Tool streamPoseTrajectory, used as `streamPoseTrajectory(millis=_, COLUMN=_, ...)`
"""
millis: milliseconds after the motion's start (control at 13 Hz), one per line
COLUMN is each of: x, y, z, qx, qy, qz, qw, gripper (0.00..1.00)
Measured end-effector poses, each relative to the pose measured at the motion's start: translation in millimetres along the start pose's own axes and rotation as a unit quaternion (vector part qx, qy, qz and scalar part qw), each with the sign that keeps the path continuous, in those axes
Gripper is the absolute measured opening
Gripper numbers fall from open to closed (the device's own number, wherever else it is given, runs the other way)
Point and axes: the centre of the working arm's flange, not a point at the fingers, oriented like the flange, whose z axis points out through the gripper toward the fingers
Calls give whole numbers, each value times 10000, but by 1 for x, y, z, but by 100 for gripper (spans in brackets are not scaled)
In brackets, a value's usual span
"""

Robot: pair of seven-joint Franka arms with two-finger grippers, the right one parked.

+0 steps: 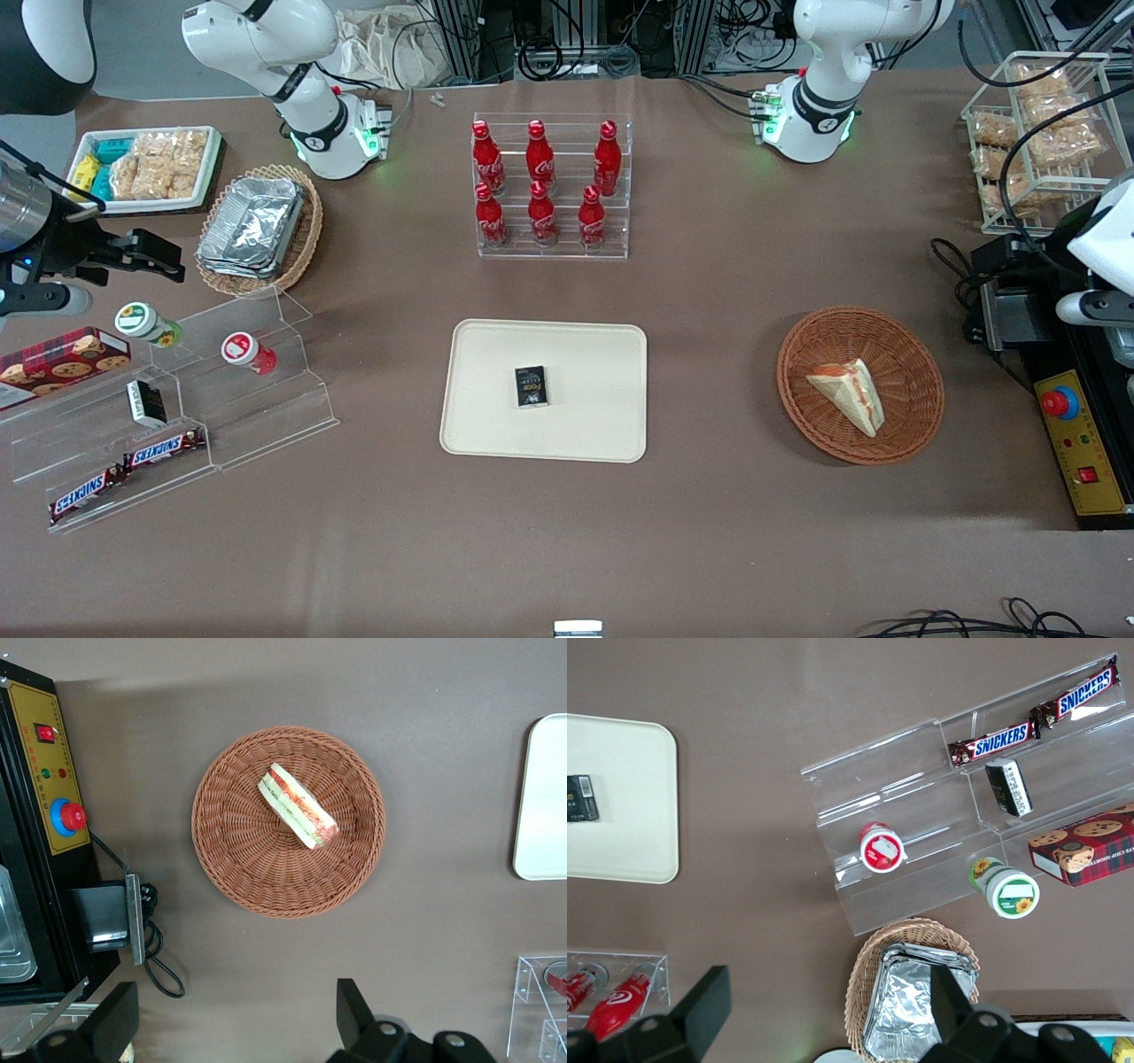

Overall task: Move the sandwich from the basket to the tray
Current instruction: 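Move the left gripper over the wicker basket toward the sandwich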

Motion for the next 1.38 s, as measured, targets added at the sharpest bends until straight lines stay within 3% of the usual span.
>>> streamPoseTrajectory(millis=385, x=1, y=-1, z=0, qx=5, qy=34, qz=-5, qw=10000, gripper=100)
streamPoseTrajectory(millis=615, x=3, y=0, z=10, qx=-4, qy=-69, qz=4, qw=10000, gripper=100)
streamPoseTrajectory(millis=769, x=7, y=0, z=34, qx=-10, qy=-146, qz=16, qw=9999, gripper=100)
streamPoseTrajectory(millis=1154, x=23, y=3, z=112, qx=-21, qy=-97, qz=51, qw=9999, gripper=100)
streamPoseTrajectory(millis=1385, x=36, y=2, z=148, qx=-49, qy=-260, qz=-123, qw=9996, gripper=100)
